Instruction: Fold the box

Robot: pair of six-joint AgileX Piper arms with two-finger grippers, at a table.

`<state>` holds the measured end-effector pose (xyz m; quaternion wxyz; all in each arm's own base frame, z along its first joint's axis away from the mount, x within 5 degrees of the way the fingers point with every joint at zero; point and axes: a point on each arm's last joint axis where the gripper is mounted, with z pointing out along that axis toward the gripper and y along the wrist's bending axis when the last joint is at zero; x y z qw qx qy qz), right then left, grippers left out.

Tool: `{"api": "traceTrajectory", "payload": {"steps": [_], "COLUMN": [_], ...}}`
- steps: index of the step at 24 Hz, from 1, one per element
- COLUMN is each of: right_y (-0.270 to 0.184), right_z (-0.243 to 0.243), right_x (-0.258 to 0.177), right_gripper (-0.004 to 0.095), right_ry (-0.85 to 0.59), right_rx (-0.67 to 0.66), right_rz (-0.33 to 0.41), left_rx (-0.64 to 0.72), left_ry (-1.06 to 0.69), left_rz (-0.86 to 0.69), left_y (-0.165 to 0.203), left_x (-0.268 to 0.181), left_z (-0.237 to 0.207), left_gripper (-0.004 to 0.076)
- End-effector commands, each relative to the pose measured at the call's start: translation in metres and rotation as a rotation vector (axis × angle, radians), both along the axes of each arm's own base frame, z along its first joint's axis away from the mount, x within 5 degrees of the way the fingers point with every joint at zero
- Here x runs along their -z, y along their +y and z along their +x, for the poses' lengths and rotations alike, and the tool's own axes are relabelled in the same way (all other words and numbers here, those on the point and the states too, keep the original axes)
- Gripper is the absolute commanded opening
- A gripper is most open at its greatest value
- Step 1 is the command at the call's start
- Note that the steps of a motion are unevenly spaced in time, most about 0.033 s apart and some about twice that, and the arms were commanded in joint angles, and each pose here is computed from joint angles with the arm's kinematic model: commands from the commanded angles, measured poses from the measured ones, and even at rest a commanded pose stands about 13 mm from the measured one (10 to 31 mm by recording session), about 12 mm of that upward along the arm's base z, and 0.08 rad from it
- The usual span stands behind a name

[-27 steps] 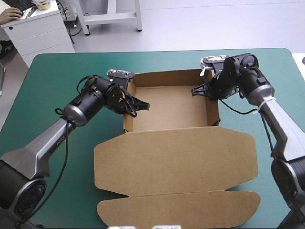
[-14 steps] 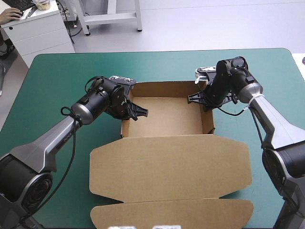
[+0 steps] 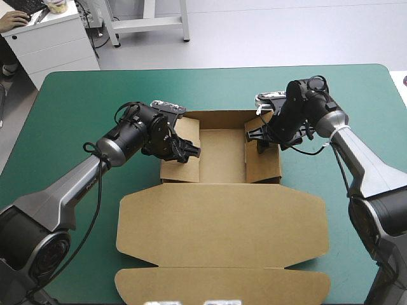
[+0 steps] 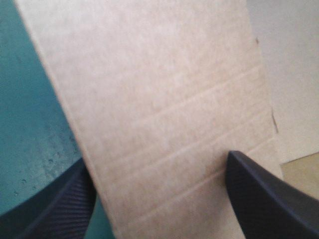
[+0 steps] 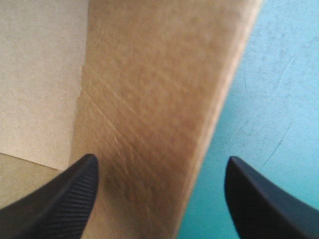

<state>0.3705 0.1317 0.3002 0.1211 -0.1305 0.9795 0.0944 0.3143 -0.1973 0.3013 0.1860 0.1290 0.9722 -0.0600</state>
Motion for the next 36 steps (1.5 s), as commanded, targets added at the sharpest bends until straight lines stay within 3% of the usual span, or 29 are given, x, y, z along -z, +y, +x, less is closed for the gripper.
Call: {"api": "traceTrajectory", "payload": {"steps": [1, 7, 12, 17, 22, 24, 25, 26, 31, 36], "right_y": [-0.002, -0.001, -0.003, -0.008, -0.016, -0.018, -0.019, -0.019, -0.019, -0.014], "right_z": [-0.010, -0.009, -0.015, -0.029, -0.046, -0.053, -0.055, -0.056, -0.055, -0.041], "right_x": [-0.026, -0.030, -0.047, -0.070, -0.101, -0.109, -0.111, -0.112, -0.112, -0.096], "right_gripper": [0.0831, 0.0832, 0.0832, 0.0831, 0.0830, 0.0830, 0.0830, 0.0830, 0.0830, 0.0830], "right_ry": [-0.049, -0.081, -0.143, -0.223, -0.336, -0.359, -0.361, -0.358, -0.363, -0.340], "right_rx": [-0.015, -0.011, -0.017, -0.055, -0.044, -0.044, -0.045, -0.045, -0.045, -0.039], "right_rz": [0.024, 0.042, 0.058, 0.057, 0.083, 0.090, 0.090, 0.089, 0.091, 0.089], "left_rx": [0.009, 0.010, 0.015, 0.012, 0.007, 0.039, 0.070, 0.088, 0.155, 0.164], "left_ry": [-0.088, -0.142, -0.285, -0.419, -0.517, -0.505, -0.476, -0.462, -0.375, -0.305], "left_rz": [-0.024, -0.023, -0.105, -0.093, -0.006, 0.048, 0.095, 0.110, 0.045, -0.003], "left_y": [0.004, 0.007, 0.015, 0.037, 0.073, 0.088, 0.097, 0.101, 0.116, 0.128], "left_x": [-0.028, -0.036, -0.071, -0.111, -0.148, -0.157, -0.160, -0.161, -0.136, -0.063], "left_z": [-0.006, -0.006, -0.017, -0.041, -0.079, -0.099, -0.112, -0.118, -0.160, -0.191], "left_gripper": [0.0553, 0.0553, 0.0553, 0.0550, 0.0389, 0.0195, 0.0062, 0.0011, -0.0010, -0.0010]}}
